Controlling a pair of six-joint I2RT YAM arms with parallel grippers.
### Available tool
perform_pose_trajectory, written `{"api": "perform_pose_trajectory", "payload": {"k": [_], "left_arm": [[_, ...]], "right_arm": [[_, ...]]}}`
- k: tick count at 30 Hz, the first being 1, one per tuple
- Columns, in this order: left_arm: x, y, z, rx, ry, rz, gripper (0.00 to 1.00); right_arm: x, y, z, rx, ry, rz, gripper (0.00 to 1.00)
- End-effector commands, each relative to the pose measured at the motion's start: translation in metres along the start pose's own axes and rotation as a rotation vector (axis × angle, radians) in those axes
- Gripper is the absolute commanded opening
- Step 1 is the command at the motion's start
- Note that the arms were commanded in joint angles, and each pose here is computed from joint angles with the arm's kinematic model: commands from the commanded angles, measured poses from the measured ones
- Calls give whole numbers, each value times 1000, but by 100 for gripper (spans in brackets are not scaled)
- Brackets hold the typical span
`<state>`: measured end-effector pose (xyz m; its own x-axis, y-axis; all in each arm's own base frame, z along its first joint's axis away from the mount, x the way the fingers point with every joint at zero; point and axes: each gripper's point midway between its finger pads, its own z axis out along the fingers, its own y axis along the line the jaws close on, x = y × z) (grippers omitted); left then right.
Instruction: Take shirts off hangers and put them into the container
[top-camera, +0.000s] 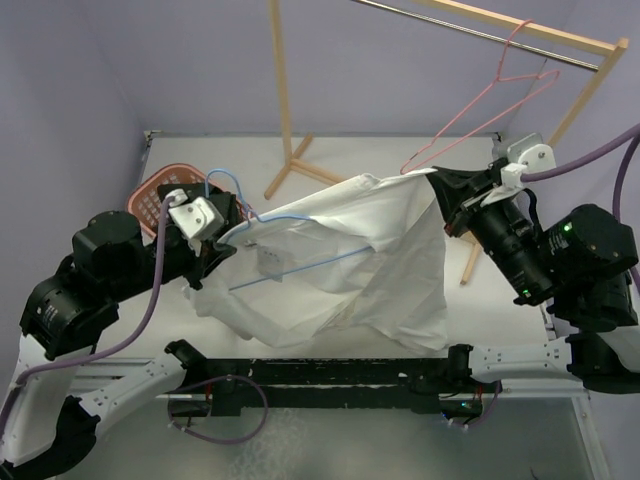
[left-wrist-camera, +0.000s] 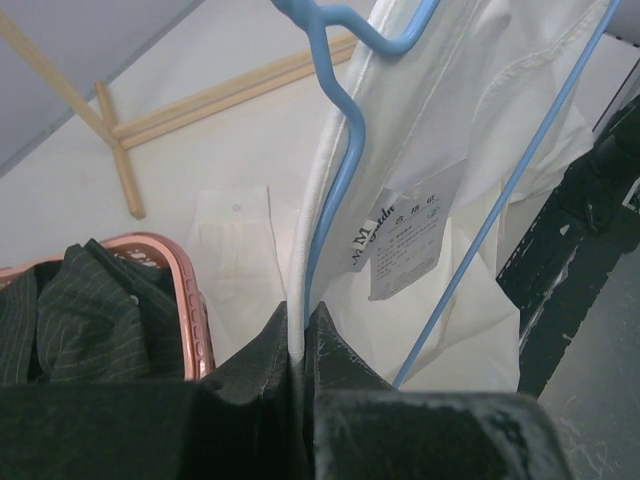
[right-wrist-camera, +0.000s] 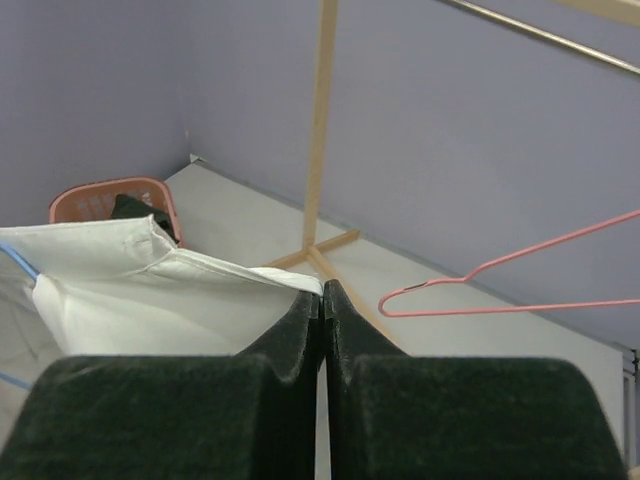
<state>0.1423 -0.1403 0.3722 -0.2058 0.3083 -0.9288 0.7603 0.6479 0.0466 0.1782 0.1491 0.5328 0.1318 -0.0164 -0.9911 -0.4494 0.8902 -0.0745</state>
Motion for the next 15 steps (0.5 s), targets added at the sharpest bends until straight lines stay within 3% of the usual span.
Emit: {"api": "perform_pose_trajectory", "payload": {"k": [1, 9, 15], "left_arm": [[43, 16, -9, -110, 168, -38, 0], [40, 2, -5, -22, 152, -18, 0], [21, -16, -14, 77, 62, 20, 0]], "right_arm": [[-67, -122, -52, 389, -191, 203, 0], [-92, -106, -43, 304, -284, 247, 0], [-64, -64, -13, 248, -156, 151, 0]]}}
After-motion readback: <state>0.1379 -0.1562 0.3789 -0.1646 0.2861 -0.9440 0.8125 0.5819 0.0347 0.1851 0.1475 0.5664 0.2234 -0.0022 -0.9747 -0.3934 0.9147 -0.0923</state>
